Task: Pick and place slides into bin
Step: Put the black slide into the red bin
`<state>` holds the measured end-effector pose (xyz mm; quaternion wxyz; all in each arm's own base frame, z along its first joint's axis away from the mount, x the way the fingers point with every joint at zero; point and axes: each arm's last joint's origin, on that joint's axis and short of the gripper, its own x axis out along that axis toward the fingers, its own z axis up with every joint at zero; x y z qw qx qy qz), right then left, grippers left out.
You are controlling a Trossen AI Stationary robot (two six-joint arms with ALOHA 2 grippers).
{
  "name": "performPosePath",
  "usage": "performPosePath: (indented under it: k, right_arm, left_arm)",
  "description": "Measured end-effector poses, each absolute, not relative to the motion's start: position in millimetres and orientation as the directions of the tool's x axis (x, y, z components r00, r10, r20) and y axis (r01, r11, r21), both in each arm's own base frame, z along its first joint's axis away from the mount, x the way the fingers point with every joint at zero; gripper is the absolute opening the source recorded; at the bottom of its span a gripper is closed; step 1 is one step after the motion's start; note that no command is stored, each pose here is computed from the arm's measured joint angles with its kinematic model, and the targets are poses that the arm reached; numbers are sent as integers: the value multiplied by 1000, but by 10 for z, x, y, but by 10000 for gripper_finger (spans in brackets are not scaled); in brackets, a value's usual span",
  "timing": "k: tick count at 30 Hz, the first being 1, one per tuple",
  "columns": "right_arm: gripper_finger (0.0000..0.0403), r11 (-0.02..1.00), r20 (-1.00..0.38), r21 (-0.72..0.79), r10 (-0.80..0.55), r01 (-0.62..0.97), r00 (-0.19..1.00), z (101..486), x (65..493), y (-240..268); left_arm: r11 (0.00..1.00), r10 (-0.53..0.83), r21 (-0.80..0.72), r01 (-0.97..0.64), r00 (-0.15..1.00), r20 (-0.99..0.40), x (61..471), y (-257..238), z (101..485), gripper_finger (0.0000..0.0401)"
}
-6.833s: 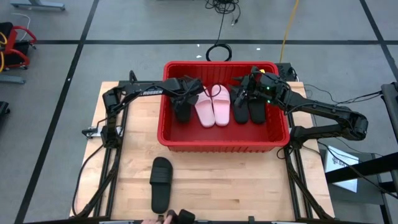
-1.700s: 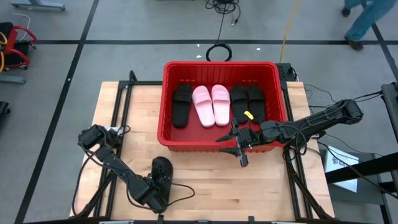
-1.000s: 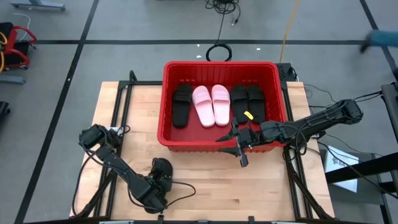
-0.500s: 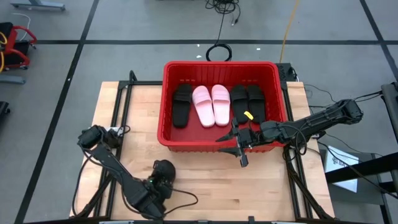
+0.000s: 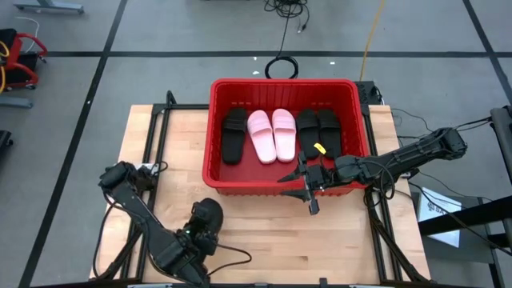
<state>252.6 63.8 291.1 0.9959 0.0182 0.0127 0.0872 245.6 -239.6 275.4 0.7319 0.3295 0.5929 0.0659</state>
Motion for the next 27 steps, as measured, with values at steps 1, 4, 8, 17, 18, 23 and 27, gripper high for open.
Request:
performPosePath:
  k: [1, 4, 8, 17, 18, 23, 27]
  right_arm:
    - [150, 984, -22, 38, 174, -173, 984, 2911, 2525, 639]
    - [150, 984, -23, 38, 174, -173, 984, 2911, 2525, 638]
    - [150, 984, -29, 37, 174, -173, 984, 2905, 2525, 639]
    - [150, 985, -30, 37, 172, -171, 985, 2903, 2525, 638]
    - [150, 985, -30, 37, 171, -170, 985, 2903, 2525, 637]
    - [150, 986, -30, 28, 167, -167, 985, 2903, 2527, 629]
    - [150, 987, -30, 26, 159, -158, 987, 2903, 2532, 608]
  left_arm:
    - [771, 483, 560, 303, 294, -825, 2460, -2399, 2779, 4]
    - [767, 455, 555, 322, 336, -825, 2461, -2403, 2907, 5]
    - [755, 447, 573, 319, 390, -806, 2424, -2349, 3073, 4]
    - [749, 404, 591, 301, 500, -766, 2243, -2043, 3541, 5]
    - [751, 406, 597, 282, 516, -754, 2223, -1988, 3601, 5]
    - [742, 415, 626, 241, 567, -711, 2142, -1735, 3835, 4]
    - [714, 456, 669, 207, 588, -668, 2144, -1517, 3963, 2]
